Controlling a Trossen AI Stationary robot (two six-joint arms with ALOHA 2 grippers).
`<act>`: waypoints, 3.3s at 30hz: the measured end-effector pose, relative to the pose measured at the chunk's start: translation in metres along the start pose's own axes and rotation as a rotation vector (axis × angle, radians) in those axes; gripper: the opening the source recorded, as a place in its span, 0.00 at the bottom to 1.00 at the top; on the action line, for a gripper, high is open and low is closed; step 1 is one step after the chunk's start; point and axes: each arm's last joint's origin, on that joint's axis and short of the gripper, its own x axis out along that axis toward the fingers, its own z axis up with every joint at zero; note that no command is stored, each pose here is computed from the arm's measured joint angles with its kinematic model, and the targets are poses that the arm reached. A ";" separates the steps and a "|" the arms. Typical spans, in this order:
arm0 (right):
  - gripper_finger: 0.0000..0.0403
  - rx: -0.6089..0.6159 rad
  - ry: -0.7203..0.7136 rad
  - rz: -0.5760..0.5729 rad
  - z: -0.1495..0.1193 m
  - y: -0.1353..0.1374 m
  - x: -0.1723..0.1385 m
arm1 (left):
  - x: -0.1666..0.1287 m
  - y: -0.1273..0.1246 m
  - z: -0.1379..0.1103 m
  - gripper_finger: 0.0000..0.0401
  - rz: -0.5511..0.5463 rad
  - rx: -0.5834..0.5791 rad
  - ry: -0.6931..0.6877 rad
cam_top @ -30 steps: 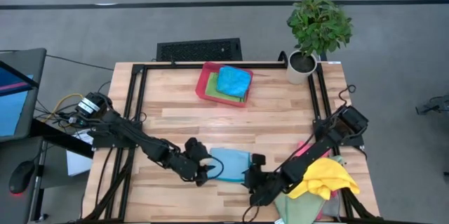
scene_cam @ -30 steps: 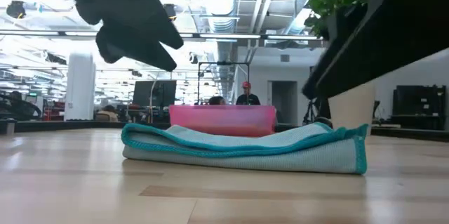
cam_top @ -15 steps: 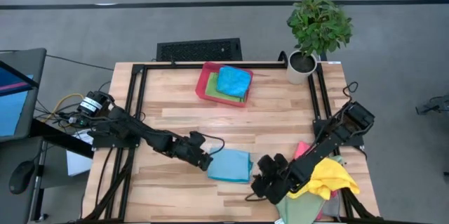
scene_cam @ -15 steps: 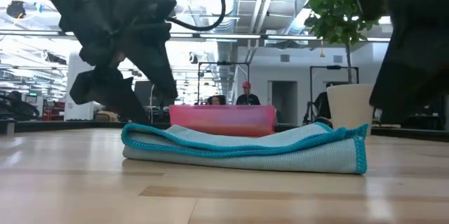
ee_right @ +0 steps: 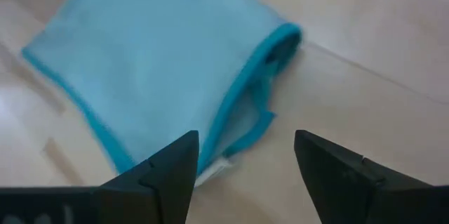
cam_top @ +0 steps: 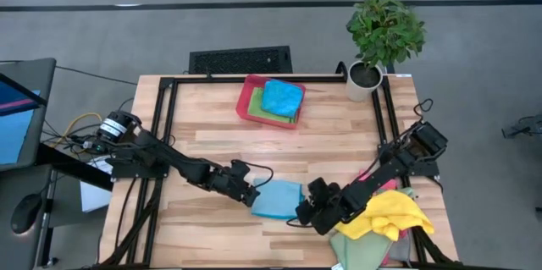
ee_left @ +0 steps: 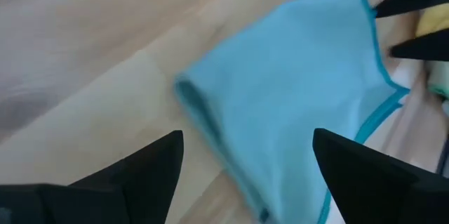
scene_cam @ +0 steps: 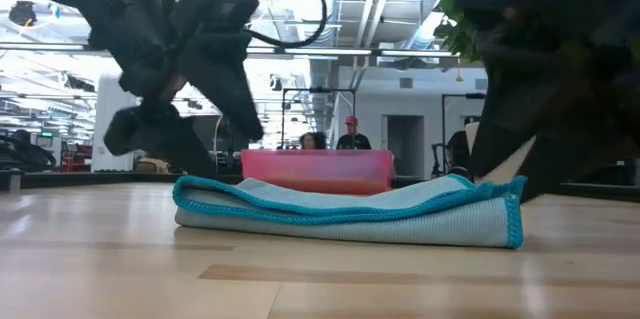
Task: Fold microfiber towels
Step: Stack the light blue microfiber cloth on top of the blue microfiber cloth in the red bin
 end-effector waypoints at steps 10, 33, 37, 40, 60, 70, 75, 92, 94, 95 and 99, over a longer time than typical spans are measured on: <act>0.65 0.086 -0.030 0.026 -0.010 0.001 0.023 | 0.032 -0.001 -0.010 0.77 -0.079 -0.066 0.020; 0.07 0.030 -0.058 0.047 0.003 0.003 0.047 | 0.043 0.009 -0.017 0.27 -0.011 -0.046 0.022; 0.07 -0.005 -0.060 0.054 0.005 0.004 0.048 | 0.049 0.012 -0.019 0.10 -0.006 -0.015 0.019; 0.08 -0.020 -0.063 0.057 0.008 0.005 0.049 | 0.049 0.011 -0.017 0.02 -0.021 -0.016 0.011; 0.07 -0.196 -0.261 -0.007 0.163 -0.020 0.001 | -0.035 0.041 0.125 0.01 0.009 0.036 -0.229; 0.07 -0.134 -0.330 -0.046 0.253 -0.071 0.002 | -0.065 0.100 0.219 0.01 0.115 0.057 -0.321; 0.07 -0.110 -0.329 -0.060 0.278 -0.095 0.015 | -0.064 0.112 0.250 0.01 0.132 0.074 -0.343; 0.10 -0.064 -0.239 -0.121 0.305 -0.146 0.050 | -0.011 0.141 0.312 0.02 0.274 0.126 -0.178; 0.13 -0.066 -0.227 -0.130 0.304 -0.147 0.060 | -0.011 0.139 0.312 0.03 0.299 0.135 -0.188; 0.14 -0.070 -0.224 -0.129 0.303 -0.148 0.064 | -0.012 0.140 0.311 0.04 0.313 0.137 -0.184; 0.20 -0.109 -0.223 -0.136 0.303 -0.149 0.070 | -0.012 0.142 0.311 0.09 0.345 0.160 -0.180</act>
